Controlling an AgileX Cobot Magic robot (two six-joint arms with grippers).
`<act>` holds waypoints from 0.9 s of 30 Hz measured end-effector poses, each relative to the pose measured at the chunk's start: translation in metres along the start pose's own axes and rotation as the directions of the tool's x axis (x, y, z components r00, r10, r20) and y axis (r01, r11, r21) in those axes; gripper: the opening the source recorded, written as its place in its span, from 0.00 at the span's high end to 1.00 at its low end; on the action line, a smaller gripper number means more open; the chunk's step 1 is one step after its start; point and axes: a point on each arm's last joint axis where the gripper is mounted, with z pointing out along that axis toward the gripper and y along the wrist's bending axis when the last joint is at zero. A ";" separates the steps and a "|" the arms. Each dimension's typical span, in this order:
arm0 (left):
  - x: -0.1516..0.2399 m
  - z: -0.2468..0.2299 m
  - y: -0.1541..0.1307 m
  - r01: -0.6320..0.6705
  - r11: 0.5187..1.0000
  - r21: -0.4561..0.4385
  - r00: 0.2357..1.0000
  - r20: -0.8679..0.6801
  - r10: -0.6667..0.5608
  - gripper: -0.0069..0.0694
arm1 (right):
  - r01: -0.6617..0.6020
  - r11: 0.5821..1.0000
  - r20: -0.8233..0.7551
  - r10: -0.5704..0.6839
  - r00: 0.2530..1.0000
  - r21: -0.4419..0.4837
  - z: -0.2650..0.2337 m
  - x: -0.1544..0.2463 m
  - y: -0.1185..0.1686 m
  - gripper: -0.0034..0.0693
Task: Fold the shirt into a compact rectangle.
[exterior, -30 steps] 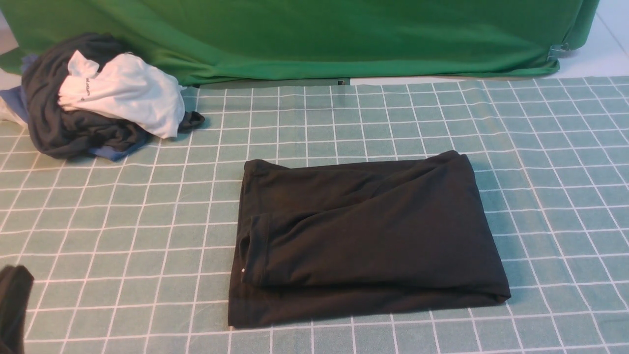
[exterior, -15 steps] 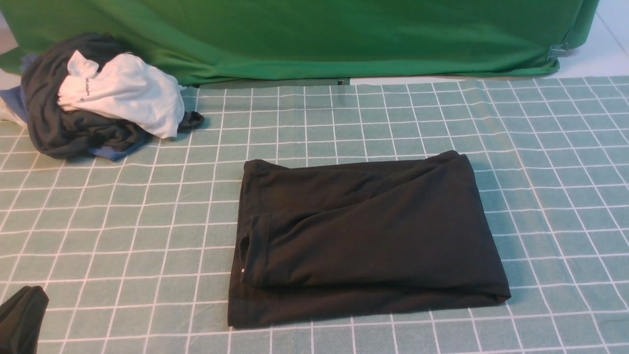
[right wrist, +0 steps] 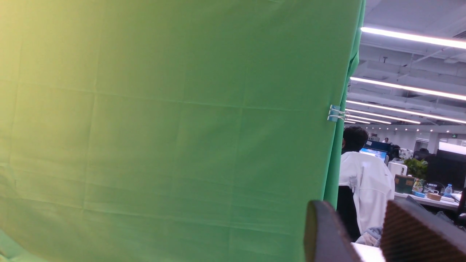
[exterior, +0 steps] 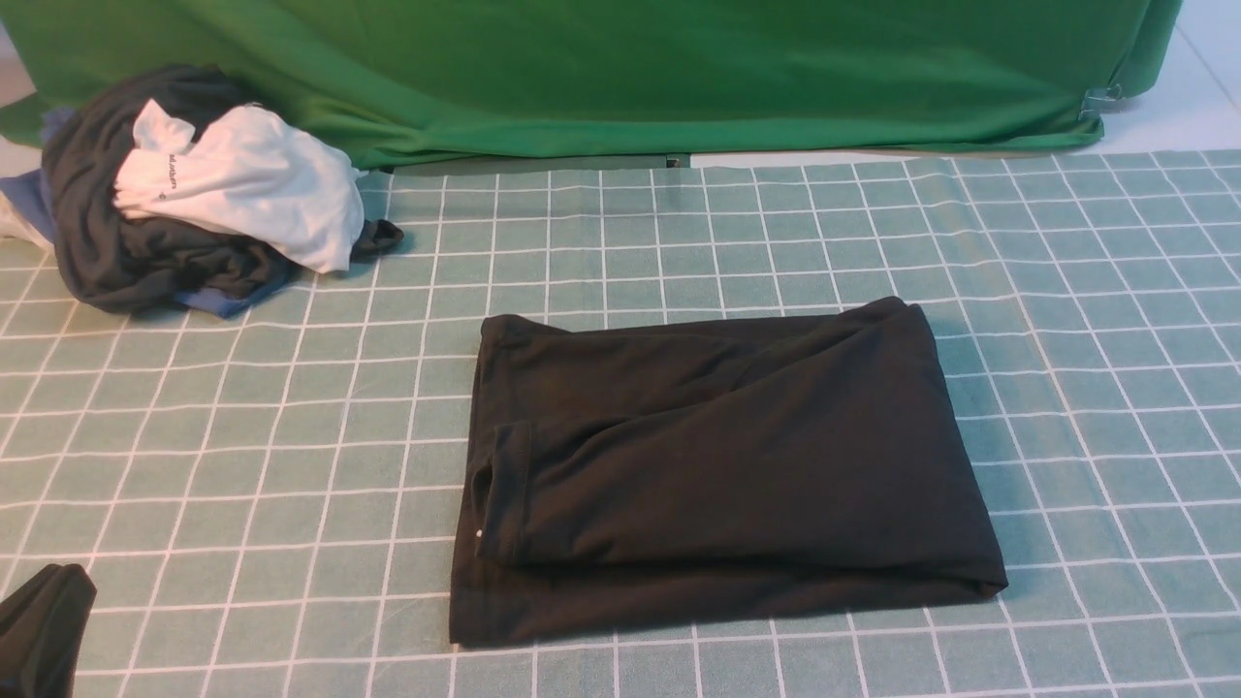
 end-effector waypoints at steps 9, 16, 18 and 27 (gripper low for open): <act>0.000 0.000 0.000 0.000 1.000 0.000 1.000 -0.001 0.000 0.89 | 0.012 1.000 -0.047 -0.013 0.999 -0.012 -0.002 0.004 0.001 0.63; 0.000 0.000 0.000 0.000 1.000 0.000 1.000 -0.003 0.000 0.89 | 0.064 0.996 -0.322 -0.079 0.944 -0.056 -0.005 0.042 0.009 0.62; 0.000 0.000 0.000 -0.012 1.000 0.000 1.000 -0.003 0.012 0.89 | 0.087 0.993 -0.398 -0.110 0.911 -0.074 -0.007 0.066 0.011 0.62; 0.000 0.000 0.000 -0.037 0.999 0.000 0.999 -0.005 0.037 0.89 | 0.057 0.994 -0.535 -0.097 0.839 -0.091 -0.033 0.160 0.027 0.62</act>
